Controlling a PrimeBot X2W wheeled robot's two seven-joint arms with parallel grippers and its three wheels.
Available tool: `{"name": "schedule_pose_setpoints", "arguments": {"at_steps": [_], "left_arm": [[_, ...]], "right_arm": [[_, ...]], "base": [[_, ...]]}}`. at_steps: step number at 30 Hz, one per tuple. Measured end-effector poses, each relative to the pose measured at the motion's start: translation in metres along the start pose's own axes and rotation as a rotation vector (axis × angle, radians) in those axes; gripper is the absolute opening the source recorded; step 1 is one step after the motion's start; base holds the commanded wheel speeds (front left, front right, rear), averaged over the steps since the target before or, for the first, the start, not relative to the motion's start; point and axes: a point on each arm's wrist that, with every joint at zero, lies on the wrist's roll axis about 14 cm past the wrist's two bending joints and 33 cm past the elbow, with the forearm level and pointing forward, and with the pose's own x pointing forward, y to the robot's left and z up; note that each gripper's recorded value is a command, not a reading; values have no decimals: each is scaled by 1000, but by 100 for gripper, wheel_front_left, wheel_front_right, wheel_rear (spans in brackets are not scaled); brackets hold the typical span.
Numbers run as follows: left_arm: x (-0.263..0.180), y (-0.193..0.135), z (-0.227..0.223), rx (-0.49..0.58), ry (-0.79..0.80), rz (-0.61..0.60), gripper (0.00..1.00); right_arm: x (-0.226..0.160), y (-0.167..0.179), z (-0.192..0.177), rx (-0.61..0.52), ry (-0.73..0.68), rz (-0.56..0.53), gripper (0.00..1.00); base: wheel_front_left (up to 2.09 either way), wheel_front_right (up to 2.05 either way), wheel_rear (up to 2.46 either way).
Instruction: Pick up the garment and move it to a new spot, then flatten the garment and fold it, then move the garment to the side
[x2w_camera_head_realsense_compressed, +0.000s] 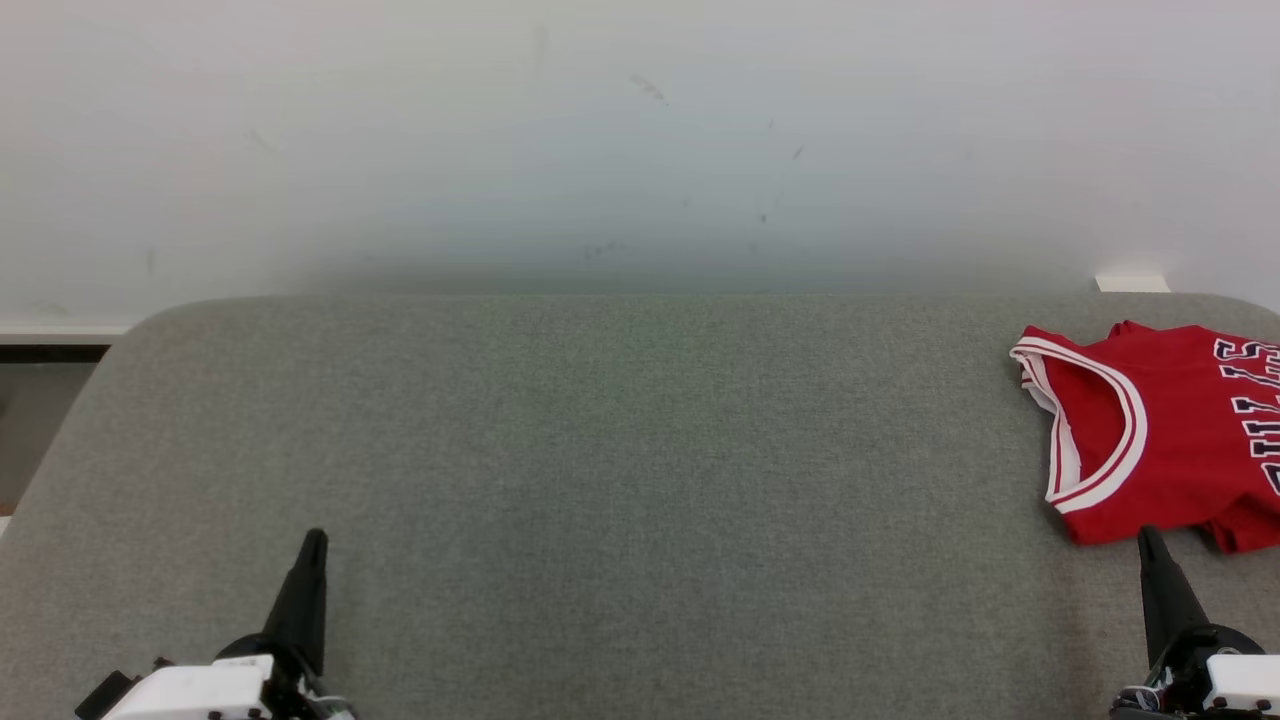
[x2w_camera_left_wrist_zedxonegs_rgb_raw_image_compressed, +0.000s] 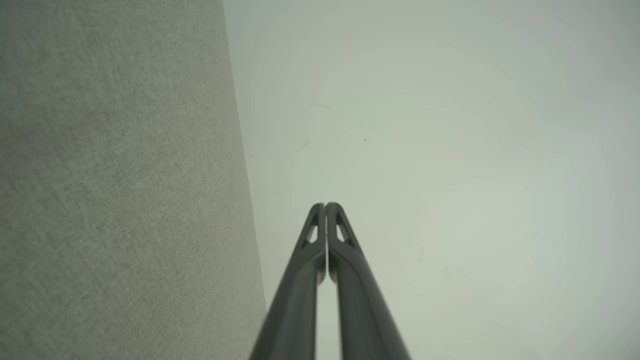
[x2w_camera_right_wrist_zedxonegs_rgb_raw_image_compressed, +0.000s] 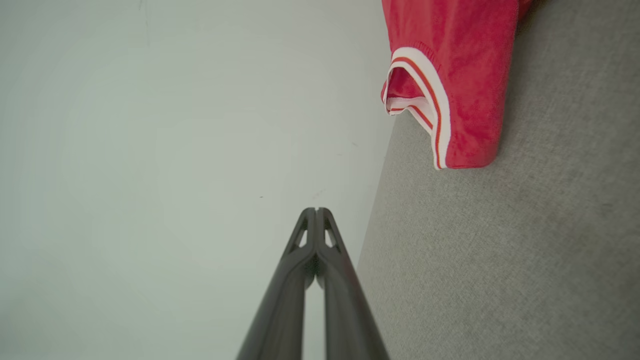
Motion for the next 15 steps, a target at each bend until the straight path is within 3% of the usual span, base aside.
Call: {"name": "schedule_pose_setpoints", "arguments": {"at_steps": [15], "left_arm": [[0, -1, 1, 0, -1, -2, 0]], "right_arm": [[0, 0, 0, 0, 0, 0, 0]], "base": [[0, 0, 0]]}}
